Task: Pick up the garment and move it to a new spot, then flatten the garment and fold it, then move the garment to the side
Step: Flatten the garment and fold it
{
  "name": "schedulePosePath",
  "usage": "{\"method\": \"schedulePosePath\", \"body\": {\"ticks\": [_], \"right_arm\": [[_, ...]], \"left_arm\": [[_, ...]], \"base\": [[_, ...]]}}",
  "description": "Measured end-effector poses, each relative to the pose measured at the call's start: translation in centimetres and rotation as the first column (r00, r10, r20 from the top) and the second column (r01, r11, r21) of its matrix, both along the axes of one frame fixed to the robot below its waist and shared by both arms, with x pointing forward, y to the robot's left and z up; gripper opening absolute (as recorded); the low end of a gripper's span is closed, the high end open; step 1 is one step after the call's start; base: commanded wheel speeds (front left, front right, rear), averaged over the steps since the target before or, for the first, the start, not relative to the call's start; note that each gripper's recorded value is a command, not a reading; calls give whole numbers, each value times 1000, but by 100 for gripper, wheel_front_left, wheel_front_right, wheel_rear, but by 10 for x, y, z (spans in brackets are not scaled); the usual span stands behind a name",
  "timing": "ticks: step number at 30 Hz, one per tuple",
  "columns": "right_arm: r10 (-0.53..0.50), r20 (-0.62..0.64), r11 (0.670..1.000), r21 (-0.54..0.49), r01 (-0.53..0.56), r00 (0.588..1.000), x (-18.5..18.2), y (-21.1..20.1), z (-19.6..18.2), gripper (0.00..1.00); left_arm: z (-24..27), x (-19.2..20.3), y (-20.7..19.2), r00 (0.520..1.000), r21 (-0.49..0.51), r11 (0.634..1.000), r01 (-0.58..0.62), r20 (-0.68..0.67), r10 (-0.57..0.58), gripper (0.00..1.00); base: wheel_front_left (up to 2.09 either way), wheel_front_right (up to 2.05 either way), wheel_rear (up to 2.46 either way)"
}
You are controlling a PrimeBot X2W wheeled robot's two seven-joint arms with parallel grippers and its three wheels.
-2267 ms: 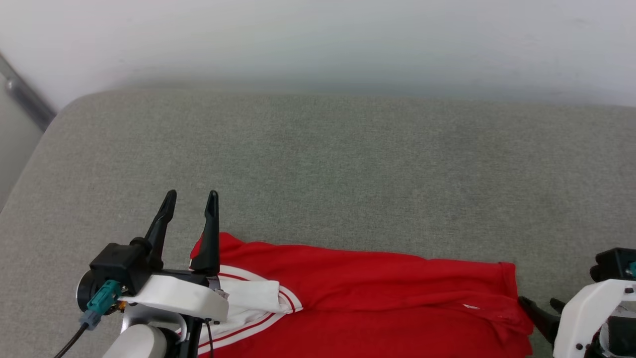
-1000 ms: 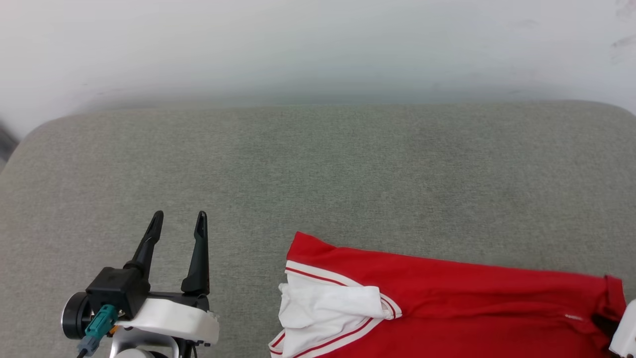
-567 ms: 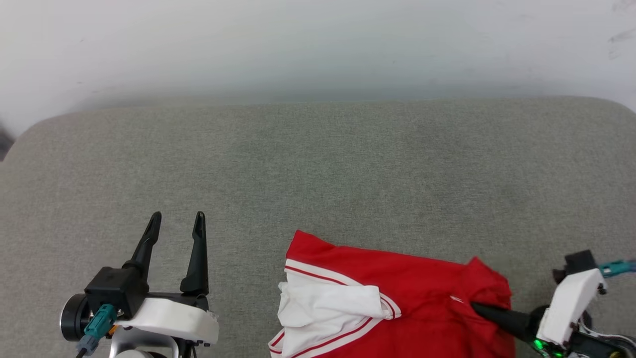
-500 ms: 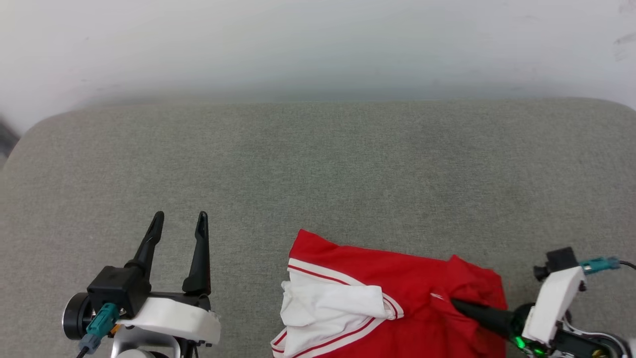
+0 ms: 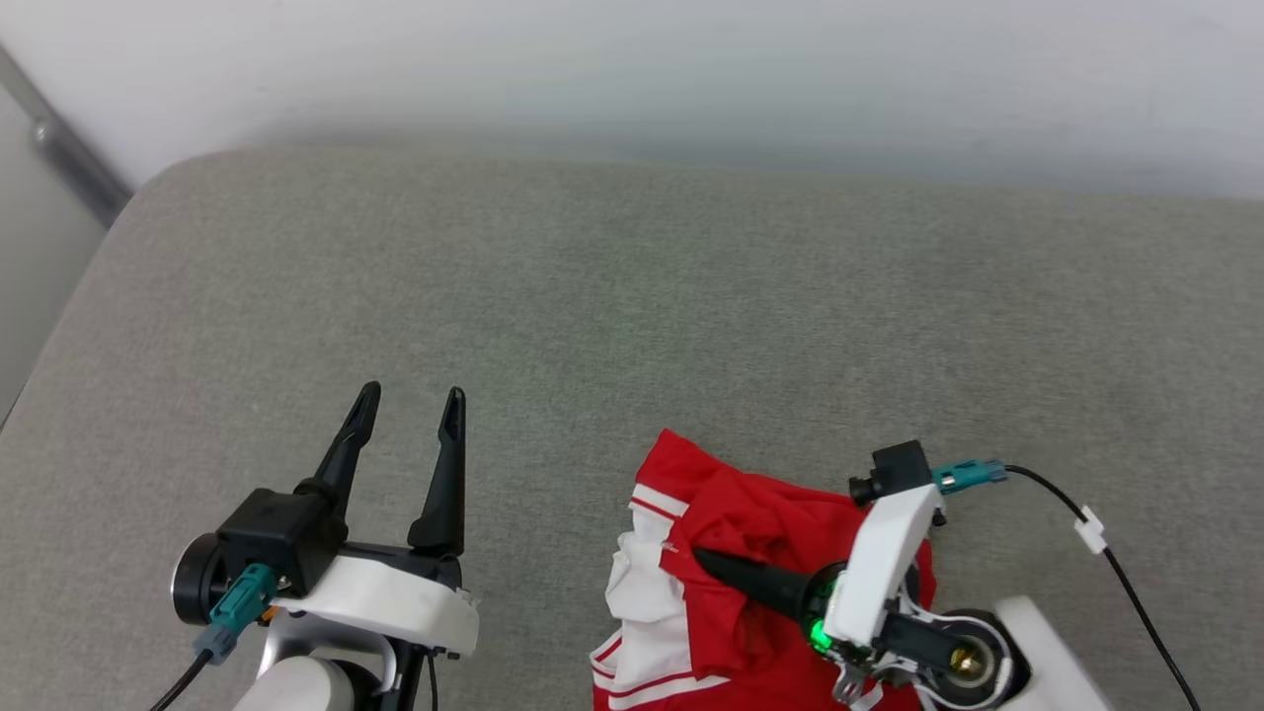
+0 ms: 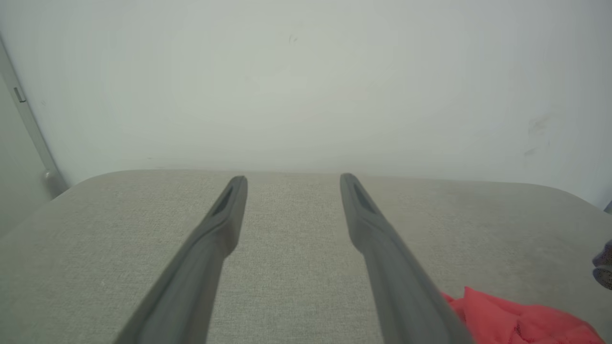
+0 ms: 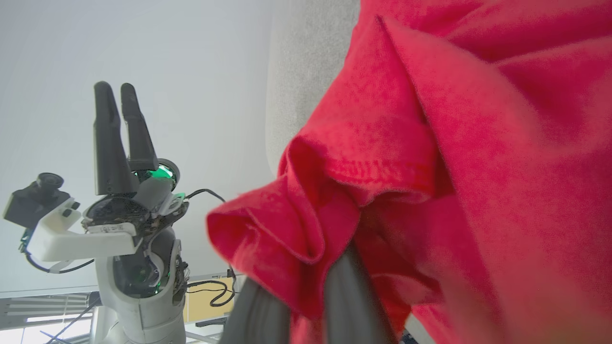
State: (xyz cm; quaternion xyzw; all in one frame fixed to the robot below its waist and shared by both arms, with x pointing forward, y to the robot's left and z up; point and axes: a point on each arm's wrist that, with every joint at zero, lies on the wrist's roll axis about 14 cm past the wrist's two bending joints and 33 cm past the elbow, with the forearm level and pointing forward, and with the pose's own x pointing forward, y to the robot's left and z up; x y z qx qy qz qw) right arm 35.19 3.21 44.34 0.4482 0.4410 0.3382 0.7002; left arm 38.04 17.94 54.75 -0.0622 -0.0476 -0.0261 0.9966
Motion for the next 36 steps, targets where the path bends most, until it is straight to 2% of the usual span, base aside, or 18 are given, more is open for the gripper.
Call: {"method": "schedulePosePath", "body": {"ticks": [2, 3, 4, 5, 11, 17, 21, 24, 26, 28, 29, 30, 31, 32, 33, 34, 35, 36], "right_arm": [[29, -6, 999, -44, -29, 1000, -2, 9, -13, 0], [34, -7, 998, -59, -35, 999, -1, 12, -18, 40], [44, -6, 996, -79, -44, 999, -1, 15, -23, 40], [59, -2, 994, -97, -59, 998, -1, 18, -26, 100], [127, 78, 986, -119, -117, 989, 0, 34, -12, 100], [173, 259, 972, -200, -122, 950, 5, 28, 17, 100], [156, 453, 955, -295, -18, 878, 21, 7, 41, 100], [98, 590, 946, -305, 109, 802, 35, -14, 65, 100], [73, 663, 916, -339, 212, 745, 44, -38, 71, 100], [59, 734, 861, -380, 338, 677, 54, -71, 75, 100], [59, 734, 861, -380, 338, 677, 54, -71, 75, 100], [34, 795, 801, -384, 459, 605, 61, -102, 84, 100], [22, 819, 769, -381, 514, 573, 63, -117, 87, 100], [22, 819, 769, -381, 514, 573, 63, -117, 87, 100], [14, 840, 737, -375, 563, 542, 63, -130, 90, 100], [6, 860, 703, -367, 610, 511, 63, -144, 94, 100], [-21, 891, 638, -337, 692, 454, 60, -169, 100, 100], [-21, 891, 638, -337, 692, 454, 60, -169, 100, 100]], "left_arm": [[-4, 0, 4, 1000, 0, 1000, -12, -8, 12, 100], [-6, 0, 5, 1000, -1, 1000, -16, -13, 16, 100], [-9, 0, 7, 1000, -1, 1000, -23, -21, 23, 100], [-12, -1, 9, 999, -1, 1000, -29, -29, 29, 100], [-14, -1, 11, 999, -4, 999, -39, -28, 39, 100], [-7, -2, 6, 1000, -5, 1000, -22, -5, 22, 100], [-6, -4, 1, 1000, -6, 1000, -7, 0, 7, 100], [-4, -3, -2, 1000, -13, 1000, 4, 4, -4, 100], [-4, -3, -4, 1000, -10, 1000, 10, 2, -10, 100], [-5, -2, -5, 1000, -10, 1000, 16, -2, -16, 100], [-5, -2, -5, 1000, -10, 1000, 16, -2, -16, 100], [-4, -1, -8, 1000, -8, 1000, 23, 1, -23, 100], [-4, 0, -9, 1000, -8, 1000, 27, 3, -27, 100], [-4, 0, -9, 1000, -8, 1000, 27, 3, -27, 100], [-4, 1, -9, 1000, -5, 1000, 26, 2, -26, 100], [-5, 1, -9, 1000, -2, 1000, 27, -1, -27, 100], [-6, 2, -9, 1000, 0, 1000, 28, -2, -28, 100], [-6, 2, -9, 1000, 0, 1000, 28, -2, -28, 100]], "base": [[0, 0, 0], [0, 0, 0], [0, 0, 0], [0, 0, 0], [0, 0, 0], [0, 0, 0], [0, 0, 0], [0, 0, 0], [0, 0, 0], [0, 0, 0], [0, 0, 0], [0, 0, 0], [0, 0, 0], [0, 0, 0], [0, 0, 0], [0, 0, 0], [0, 0, 0], [0, 0, 0]]}}
